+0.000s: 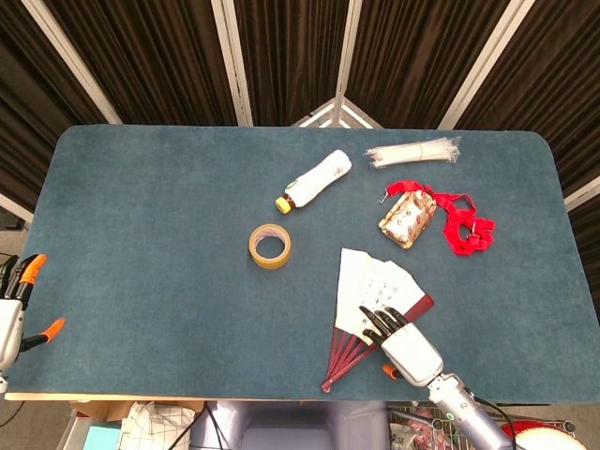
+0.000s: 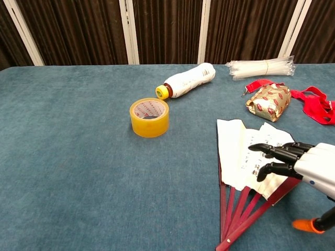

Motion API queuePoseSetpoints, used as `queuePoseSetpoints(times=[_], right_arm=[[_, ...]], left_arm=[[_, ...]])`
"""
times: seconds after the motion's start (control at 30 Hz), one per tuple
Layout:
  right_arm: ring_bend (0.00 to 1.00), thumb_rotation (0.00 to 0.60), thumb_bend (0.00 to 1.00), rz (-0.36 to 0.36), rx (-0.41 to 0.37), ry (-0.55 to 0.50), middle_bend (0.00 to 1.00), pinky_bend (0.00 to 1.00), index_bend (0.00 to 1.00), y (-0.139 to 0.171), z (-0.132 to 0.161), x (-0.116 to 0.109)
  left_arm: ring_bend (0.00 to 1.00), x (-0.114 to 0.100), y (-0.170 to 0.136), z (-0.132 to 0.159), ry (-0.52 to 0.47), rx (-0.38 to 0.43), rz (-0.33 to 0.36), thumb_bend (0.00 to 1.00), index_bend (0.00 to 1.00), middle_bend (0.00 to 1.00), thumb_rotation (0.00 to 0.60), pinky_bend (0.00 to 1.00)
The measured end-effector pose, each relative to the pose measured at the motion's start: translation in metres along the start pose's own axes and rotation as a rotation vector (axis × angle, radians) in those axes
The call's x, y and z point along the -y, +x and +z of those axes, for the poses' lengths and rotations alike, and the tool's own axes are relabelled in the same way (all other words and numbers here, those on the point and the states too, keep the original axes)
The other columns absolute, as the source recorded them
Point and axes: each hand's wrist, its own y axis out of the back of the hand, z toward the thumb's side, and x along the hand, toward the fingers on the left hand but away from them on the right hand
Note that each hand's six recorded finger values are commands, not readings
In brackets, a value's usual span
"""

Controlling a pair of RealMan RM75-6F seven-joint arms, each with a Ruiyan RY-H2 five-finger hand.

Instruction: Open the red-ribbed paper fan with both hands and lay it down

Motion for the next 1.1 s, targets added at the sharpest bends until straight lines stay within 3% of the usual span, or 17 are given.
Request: queuePoseSetpoints(times=[0.9, 1.1], right_arm=[[0.19, 0.600, 0.25, 0.003, -0.039, 0.014, 0.07, 0.19, 0.43, -0.027, 0.009, 0.008], [0.20, 0.600, 0.31, -0.002, -0.041, 0.013, 0.09, 0.21, 0.49, -0.032, 0.011, 0.008]], left_arm=[[0.00, 0.009, 0.004, 0.004, 0.011, 0.005, -0.019, 0.24, 0.08, 0.08, 0.600, 0.10], [0.00, 0.009, 0.005, 0.005, 0.011, 0.006, -0.020, 0.24, 0.08, 0.08, 0.600, 0.10]])
